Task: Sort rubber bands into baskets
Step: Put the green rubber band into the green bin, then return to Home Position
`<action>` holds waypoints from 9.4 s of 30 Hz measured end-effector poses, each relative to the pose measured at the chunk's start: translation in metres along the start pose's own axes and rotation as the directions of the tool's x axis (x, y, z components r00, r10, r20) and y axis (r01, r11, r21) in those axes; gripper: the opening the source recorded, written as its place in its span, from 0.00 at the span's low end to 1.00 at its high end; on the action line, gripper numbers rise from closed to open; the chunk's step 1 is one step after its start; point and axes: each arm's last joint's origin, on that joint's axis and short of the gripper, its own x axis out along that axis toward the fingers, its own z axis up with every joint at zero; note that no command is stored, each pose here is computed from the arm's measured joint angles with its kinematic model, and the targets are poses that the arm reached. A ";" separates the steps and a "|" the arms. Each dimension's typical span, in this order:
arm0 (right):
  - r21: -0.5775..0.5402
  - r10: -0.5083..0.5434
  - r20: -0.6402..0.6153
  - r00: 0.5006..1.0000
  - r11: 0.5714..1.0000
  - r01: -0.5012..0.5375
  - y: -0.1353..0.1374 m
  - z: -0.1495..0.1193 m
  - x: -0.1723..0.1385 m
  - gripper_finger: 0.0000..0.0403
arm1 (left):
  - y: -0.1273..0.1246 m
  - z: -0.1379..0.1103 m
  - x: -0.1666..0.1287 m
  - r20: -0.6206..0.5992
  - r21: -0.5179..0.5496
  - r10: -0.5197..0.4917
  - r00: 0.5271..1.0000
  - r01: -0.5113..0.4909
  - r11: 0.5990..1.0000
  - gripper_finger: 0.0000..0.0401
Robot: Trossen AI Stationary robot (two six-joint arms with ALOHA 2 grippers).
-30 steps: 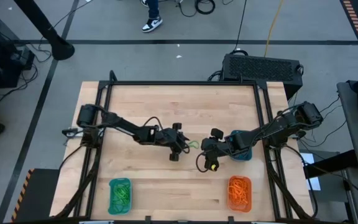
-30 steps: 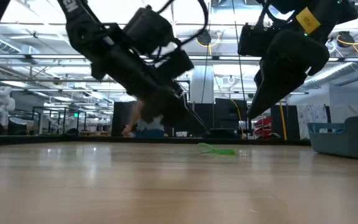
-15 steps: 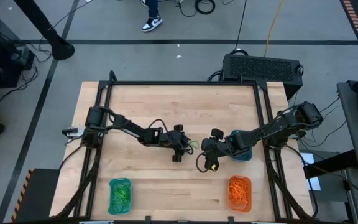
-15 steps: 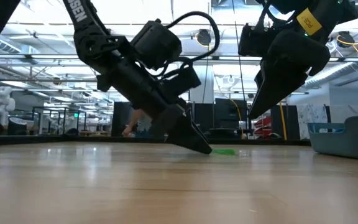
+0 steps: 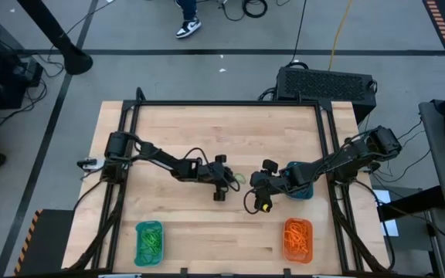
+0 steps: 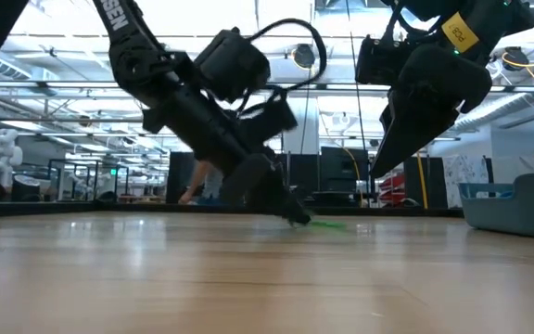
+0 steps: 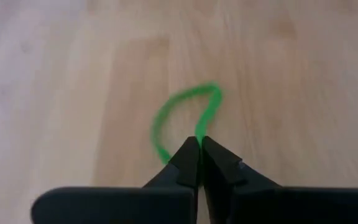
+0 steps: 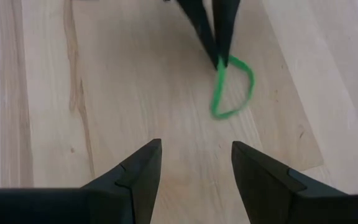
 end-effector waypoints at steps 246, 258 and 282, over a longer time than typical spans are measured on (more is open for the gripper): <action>0.013 0.115 0.590 0.799 0.988 -0.152 -0.109 -0.126 -0.044 0.46 | -0.006 -0.124 -0.257 0.509 -0.221 0.035 0.860 0.091 0.971 0.35; 0.013 0.115 0.590 0.799 0.988 -0.152 -0.109 -0.126 -0.044 0.46 | -0.006 -0.124 -0.257 0.509 -0.220 0.035 0.860 0.091 0.971 0.35; 0.013 0.116 0.591 0.799 0.988 -0.152 -0.109 -0.126 -0.044 0.46 | -0.006 -0.124 -0.257 0.509 -0.220 0.035 0.860 0.091 0.971 0.35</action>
